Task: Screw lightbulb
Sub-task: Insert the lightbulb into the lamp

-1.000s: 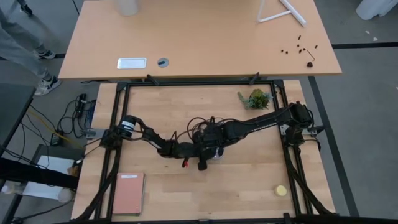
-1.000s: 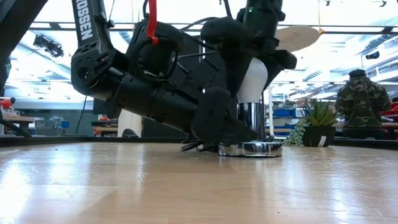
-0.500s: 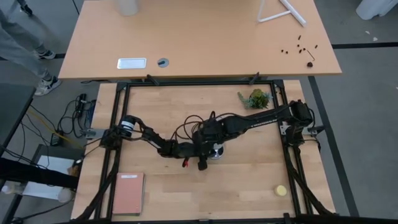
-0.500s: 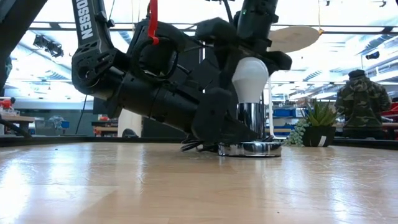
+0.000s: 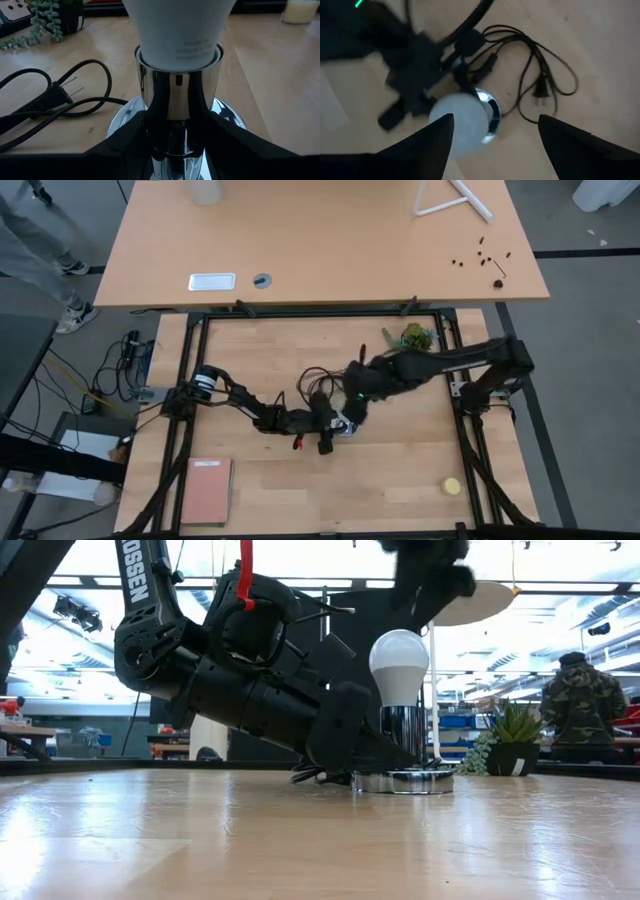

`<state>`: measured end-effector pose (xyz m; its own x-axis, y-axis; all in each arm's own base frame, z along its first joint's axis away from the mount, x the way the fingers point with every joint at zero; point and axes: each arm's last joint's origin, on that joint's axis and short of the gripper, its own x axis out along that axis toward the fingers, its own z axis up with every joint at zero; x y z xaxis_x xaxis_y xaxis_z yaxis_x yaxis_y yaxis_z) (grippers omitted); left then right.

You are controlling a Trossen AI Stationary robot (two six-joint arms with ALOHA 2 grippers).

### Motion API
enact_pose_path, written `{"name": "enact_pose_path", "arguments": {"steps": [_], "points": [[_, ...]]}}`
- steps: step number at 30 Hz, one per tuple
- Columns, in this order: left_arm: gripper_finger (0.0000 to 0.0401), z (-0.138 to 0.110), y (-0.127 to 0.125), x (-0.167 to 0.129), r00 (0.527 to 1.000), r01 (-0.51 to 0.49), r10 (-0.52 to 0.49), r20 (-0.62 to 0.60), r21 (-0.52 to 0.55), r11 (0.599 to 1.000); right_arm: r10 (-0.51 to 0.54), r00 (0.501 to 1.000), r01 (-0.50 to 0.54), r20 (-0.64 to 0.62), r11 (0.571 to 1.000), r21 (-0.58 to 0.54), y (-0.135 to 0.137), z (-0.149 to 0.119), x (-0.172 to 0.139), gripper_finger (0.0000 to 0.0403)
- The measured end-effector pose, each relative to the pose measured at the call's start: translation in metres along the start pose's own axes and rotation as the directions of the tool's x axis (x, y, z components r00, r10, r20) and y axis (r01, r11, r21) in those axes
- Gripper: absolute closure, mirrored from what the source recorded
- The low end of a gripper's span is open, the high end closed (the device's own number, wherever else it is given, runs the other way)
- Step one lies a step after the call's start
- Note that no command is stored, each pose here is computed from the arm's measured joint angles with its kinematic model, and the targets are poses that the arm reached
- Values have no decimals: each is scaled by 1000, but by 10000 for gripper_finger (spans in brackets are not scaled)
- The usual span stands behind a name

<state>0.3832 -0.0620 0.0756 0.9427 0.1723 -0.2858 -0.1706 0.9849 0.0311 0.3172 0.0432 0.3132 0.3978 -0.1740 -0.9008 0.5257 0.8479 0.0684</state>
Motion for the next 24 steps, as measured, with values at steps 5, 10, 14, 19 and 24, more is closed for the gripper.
{"name": "enact_pose_path", "arguments": {"steps": [5,10,14,19,24], "points": [[206,0,0,0,1000,1,-1,0,10,1000,-28,992,50,125,983,-178,14,-30,-9,105],[206,0,0,0,1000,5,-5,-1,25,1000,98,969,-56,227,981,-187,17,-64,12,109],[206,0,0,0,1000,6,-6,-1,43,999,162,950,-102,266,969,-225,11,-94,41,116],[206,0,0,0,1000,7,-7,-1,45,999,205,920,-110,335,954,-280,0,-118,74,123],[206,0,0,0,1000,9,-9,-1,42,999,240,889,-110,390,939,-327,-11,-127,92,126]]}}
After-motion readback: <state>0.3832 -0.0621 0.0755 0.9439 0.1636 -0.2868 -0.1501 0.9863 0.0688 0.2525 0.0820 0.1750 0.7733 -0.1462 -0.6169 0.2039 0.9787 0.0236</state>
